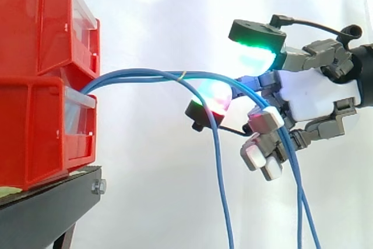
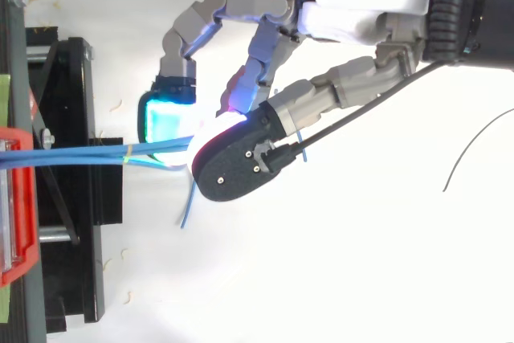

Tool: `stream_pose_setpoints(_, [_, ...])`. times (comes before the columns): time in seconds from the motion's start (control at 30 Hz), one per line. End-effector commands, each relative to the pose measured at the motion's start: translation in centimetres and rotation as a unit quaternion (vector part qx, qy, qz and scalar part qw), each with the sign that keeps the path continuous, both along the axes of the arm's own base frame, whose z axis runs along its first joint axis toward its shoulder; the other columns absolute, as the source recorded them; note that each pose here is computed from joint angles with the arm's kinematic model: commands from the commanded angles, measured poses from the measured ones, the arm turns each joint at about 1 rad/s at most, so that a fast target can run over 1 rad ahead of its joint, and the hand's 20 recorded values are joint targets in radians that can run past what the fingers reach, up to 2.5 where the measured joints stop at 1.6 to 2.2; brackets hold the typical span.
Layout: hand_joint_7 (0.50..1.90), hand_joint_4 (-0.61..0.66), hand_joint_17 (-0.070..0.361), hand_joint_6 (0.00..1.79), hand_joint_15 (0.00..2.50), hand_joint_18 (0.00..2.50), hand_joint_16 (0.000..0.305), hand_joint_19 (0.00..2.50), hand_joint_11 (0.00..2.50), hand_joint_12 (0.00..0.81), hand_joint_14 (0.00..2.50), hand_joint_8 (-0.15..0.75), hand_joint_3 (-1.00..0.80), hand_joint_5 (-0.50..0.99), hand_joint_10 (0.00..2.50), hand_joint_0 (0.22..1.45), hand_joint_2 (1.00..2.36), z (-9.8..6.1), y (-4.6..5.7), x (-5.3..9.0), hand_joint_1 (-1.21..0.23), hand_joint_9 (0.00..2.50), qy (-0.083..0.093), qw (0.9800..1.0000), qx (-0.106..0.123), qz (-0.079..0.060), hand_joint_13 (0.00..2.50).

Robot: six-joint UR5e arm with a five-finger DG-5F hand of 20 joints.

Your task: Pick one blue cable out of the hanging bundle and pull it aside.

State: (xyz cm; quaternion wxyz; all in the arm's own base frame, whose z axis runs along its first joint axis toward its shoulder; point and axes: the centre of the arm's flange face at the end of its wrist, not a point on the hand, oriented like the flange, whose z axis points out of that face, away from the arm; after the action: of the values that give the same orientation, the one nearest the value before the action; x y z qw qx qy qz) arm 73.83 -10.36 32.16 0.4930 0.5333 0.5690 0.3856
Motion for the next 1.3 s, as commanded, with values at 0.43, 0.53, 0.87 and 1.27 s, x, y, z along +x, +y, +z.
stream_pose_setpoints(0.43, [0.90, -0.07, 0.134, 0.92, 0.56, 0.79, 0.060, 0.68, 0.69, 0.415, 0.02, 0.282, -0.01, -0.06, 0.03, 0.64, 1.01, 0.00, 0.14, 0.01, -0.91, 1.23, 0.000, 1.0000, 0.001, 0.003, 0.96])
stream_pose_setpoints(0.53, [1.00, -0.15, 0.125, 0.94, 0.57, 0.77, 0.056, 0.69, 0.71, 0.396, 0.02, 0.270, 0.00, -0.08, 0.03, 0.69, 1.01, 0.00, 0.14, 0.01, -0.92, 1.21, 0.000, 1.0000, 0.001, 0.003, 0.93])
stream_pose_setpoints(0.87, [0.86, -0.04, 0.117, 0.90, 0.58, 0.72, 0.052, 0.71, 0.72, 0.378, 0.02, 0.250, -0.50, -0.06, 0.03, 0.52, 1.00, -0.02, 0.14, -0.03, -0.86, 1.20, 0.002, 1.0000, 0.001, 0.003, 0.90])
stream_pose_setpoints(1.27, [0.94, -0.06, 0.137, 0.87, 0.55, 0.78, 0.061, 0.70, 0.68, 0.423, 0.02, 0.280, -0.23, -0.04, 0.03, 0.58, 1.01, -0.05, 0.16, -0.08, -0.73, 1.30, 0.004, 1.0000, 0.002, 0.004, 0.96])
